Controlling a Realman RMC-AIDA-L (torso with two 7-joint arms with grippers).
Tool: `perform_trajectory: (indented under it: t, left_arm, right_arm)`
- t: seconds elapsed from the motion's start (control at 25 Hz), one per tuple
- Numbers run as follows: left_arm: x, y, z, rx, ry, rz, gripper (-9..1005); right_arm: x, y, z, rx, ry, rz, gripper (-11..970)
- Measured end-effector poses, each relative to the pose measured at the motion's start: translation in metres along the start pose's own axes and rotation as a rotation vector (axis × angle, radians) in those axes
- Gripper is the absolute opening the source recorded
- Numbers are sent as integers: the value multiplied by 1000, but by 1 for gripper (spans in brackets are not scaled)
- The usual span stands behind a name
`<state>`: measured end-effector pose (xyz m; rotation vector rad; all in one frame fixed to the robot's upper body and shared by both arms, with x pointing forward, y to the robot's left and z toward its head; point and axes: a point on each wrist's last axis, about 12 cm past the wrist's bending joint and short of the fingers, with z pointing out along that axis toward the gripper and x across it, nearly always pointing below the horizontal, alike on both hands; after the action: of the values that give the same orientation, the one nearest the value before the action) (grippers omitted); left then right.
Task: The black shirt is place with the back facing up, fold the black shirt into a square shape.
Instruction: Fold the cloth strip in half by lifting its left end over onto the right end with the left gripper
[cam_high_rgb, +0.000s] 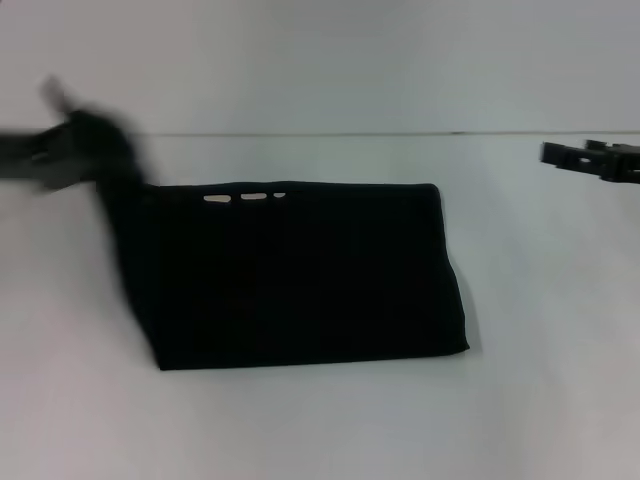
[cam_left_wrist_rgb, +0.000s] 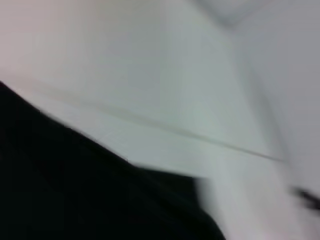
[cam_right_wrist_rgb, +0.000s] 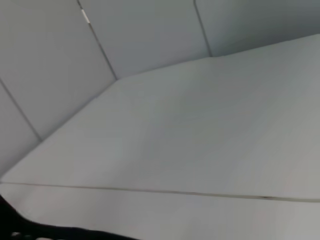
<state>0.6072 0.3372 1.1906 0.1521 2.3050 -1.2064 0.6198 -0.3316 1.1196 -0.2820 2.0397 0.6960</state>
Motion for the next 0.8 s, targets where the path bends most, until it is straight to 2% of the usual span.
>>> perform_trajectory:
  t: [0.12, 0.2, 0.24, 0.28, 0.36, 0.44, 0.6, 0.72, 0.76, 0.8]
  left_arm:
    - [-14, -37, 60, 169, 36, 48, 91]
    - [-10, -56, 102, 220, 62, 71, 95]
    - [-6, -59, 115, 221, 67, 77, 97]
    - [5, -64, 135, 226, 87, 81, 98]
    - [27, -66, 161, 228, 98, 78, 102]
    - [53, -57, 180, 228, 78, 40, 106]
    - [99, -41, 195, 285, 12, -47, 114]
    - [115, -43, 192, 368, -27, -22, 119]
    - [118, -51, 189, 446, -17, -10, 121]
    - [118, -51, 189, 446, -17, -10, 123]
  right_arm:
    - [0, -7, -9, 15, 3, -10, 925]
    - [0, -10, -13, 23, 6, -16, 925]
    - [1, -11, -15, 24, 9, -17, 925]
    - [1, -12, -16, 24, 11, -17, 925]
    - [3, -14, -20, 27, 13, -14, 925]
    - [4, -15, -21, 27, 14, -13, 925]
    - [5, -14, -21, 24, 21, -15, 925]
    - [4, -13, -19, 17, 27, -20, 925]
    - [4, -13, -19, 16, 28, -19, 925]
    - [4, -13, -19, 15, 29, -16, 925]
